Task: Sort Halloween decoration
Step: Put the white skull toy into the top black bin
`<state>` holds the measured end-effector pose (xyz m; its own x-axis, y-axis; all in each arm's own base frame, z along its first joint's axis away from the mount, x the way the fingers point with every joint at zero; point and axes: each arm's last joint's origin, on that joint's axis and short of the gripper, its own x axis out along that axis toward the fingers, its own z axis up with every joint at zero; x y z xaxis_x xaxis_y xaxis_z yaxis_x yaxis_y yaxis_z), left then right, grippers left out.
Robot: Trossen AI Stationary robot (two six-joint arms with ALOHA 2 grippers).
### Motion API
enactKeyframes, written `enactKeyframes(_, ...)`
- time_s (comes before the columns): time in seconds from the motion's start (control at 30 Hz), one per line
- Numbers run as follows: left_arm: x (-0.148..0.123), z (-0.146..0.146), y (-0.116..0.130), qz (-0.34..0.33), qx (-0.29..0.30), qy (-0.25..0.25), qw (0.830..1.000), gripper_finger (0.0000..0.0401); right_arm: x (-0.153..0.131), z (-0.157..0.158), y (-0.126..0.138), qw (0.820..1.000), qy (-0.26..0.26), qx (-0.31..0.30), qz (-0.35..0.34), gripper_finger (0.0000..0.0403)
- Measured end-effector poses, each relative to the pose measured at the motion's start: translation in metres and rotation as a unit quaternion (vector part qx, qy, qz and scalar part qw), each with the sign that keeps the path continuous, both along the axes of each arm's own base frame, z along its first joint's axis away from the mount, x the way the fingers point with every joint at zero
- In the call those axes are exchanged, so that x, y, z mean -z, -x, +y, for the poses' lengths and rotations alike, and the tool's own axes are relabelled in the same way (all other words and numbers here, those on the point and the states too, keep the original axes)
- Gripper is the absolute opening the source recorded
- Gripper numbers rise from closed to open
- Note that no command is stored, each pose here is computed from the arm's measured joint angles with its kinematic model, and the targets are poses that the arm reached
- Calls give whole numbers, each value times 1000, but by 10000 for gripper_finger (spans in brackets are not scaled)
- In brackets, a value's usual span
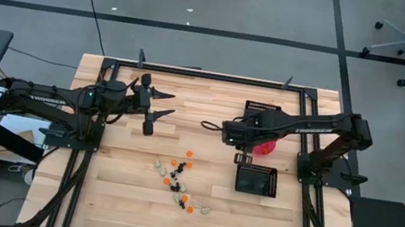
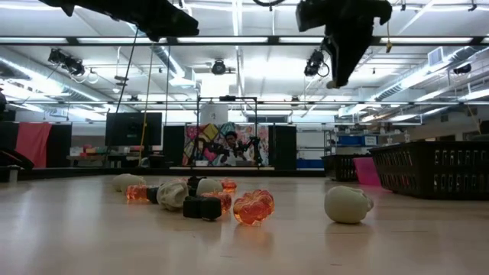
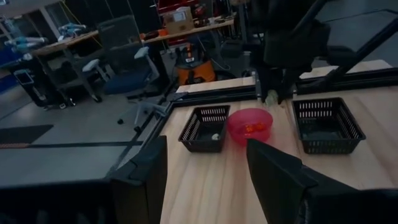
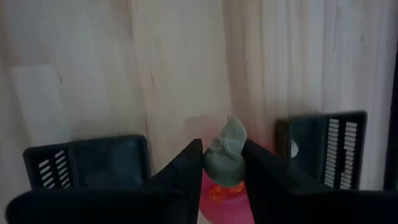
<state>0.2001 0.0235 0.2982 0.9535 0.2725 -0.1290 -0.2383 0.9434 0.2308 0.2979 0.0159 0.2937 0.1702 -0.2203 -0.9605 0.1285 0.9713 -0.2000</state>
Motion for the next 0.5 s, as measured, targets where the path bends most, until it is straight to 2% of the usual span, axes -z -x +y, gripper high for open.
enactKeyframes(0.17, 0, 0, 0, -3, -2, 15, 1000, 192, 5, -3, 11, 1000, -24, 12, 11, 105)
enactKeyframes(0.33, 0, 0, 0, -5, -2, 19, 1000, 192, 8, -10, 20, 999, -25, 32, 18, 105)
enactKeyframes(0.5, 0, 0, 0, -5, -3, 21, 1000, 192, 17, -24, 26, 997, 13, 67, 20, 105)
